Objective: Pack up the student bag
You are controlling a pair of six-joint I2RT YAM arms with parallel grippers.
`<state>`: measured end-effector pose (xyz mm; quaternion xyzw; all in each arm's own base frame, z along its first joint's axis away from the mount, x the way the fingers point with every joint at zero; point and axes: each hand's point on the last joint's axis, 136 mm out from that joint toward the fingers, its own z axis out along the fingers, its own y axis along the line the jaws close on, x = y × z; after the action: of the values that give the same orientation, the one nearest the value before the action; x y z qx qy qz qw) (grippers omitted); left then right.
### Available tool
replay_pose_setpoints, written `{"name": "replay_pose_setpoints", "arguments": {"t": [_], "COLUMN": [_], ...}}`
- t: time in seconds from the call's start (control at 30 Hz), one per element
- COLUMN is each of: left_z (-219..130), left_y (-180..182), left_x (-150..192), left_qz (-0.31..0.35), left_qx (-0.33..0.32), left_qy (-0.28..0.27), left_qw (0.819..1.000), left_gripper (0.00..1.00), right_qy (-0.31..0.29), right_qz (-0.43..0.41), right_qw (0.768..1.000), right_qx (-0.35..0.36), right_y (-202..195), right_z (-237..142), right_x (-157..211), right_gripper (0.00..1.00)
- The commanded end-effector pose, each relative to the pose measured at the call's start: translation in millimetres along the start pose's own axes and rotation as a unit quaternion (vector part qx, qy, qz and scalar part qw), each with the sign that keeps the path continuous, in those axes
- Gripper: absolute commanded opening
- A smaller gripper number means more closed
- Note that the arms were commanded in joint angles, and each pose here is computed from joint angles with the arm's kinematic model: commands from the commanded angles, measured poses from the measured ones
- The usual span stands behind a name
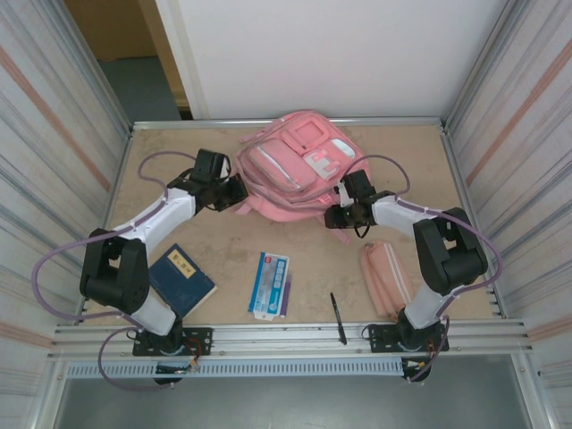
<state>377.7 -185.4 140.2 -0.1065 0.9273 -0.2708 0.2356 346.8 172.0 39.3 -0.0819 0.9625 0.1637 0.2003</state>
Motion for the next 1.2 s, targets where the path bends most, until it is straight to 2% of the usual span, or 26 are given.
{"name": "replay_pose_setpoints", "arguments": {"t": [0.0, 0.1, 0.23, 0.27, 0.3, 0.33, 0.5, 0.57, 0.63, 0.77, 0.93, 1.1, 1.17], "left_z": [-37.6, -47.7, -58.2, -60.9, -63.7, -66.5, -82.6, -87.2, -91.2, -100.0, -114.2, -119.5, -118.2], "left_y": [-45.7, -47.6, -45.5, -45.1, -43.6, -42.6, -48.7, -53.9, -58.9, -58.9, -64.0, -64.0, -60.6], "left_x": [-10.4, -14.0, -16.8, -18.0, -19.4, -20.4, -19.0, -15.2, -9.6, -6.5, -5.3, -2.7, 0.9], "left_qz": [0.052, 0.06, 0.064, 0.065, 0.064, 0.062, 0.061, 0.059, 0.059, 0.061, 0.067, 0.07, 0.066], "left_qx": [0.063, 0.06, 0.054, 0.052, 0.049, 0.047, 0.057, 0.068, 0.081, 0.08, 0.089, 0.09, 0.086], "left_qy": [-0.021, -0.034, -0.042, -0.046, -0.05, -0.052, -0.049, -0.038, -0.027, -0.031, -0.038, -0.037, -0.031], "left_qw": [0.996, 0.996, 0.996, 0.995, 0.995, 0.996, 0.995, 0.995, 0.995, 0.994, 0.993, 0.993, 0.994], "left_gripper": [0.0, 0.0, 0.0, 0.0, 0.0, 0.0, 0.0, 0.0, 0.0, 0.0, 0.0, 0.0, 0.0], "right_qy": [-0.016, -0.016, -0.016, -0.017, -0.02, -0.023, -0.032, -0.043, -0.051, -0.058, -0.075, -0.078, -0.074], "right_qz": [-0.006, -0.009, -0.014, -0.012, -0.005, -0.002, -0.008, -0.001, 0.001, -0.002, -0.022, -0.038, -0.05], "right_qw": [0.999, 0.999, 1.0, 1.0, 1.0, 1.0, 0.999, 0.998, 0.997, 0.997, 0.994, 0.99, 0.989], "right_qx": [-0.045, -0.05, -0.02, -0.003, 0.01, 0.009, -0.024, -0.051, -0.066, -0.048, -0.082, -0.111, -0.12], "right_y": [5.0, 5.9, -3.2, -9.1, -14.7, -15.5, -5.1, 3.2, 7.8, 0.5, 12.7, 26.3, 35.9], "right_z": [-7.1, -8.7, -15.1, -16.8, -18.0, -19.4, -22.6, -19.7, -17.2, -18.1, -24.0, -30.0, -33.2], "right_x": [-8.6, -7.0, -4.7, -4.4, -4.4, -5.0, -7.6, -8.1, -7.8, -7.6, -10.3, -9.5, -5.1], "right_gripper": [0.4, 0.32, 0.31, 0.34, 0.42, 0.47, 0.47, 0.39, 0.36, 0.35, 0.3, 0.01, 0.0]}}
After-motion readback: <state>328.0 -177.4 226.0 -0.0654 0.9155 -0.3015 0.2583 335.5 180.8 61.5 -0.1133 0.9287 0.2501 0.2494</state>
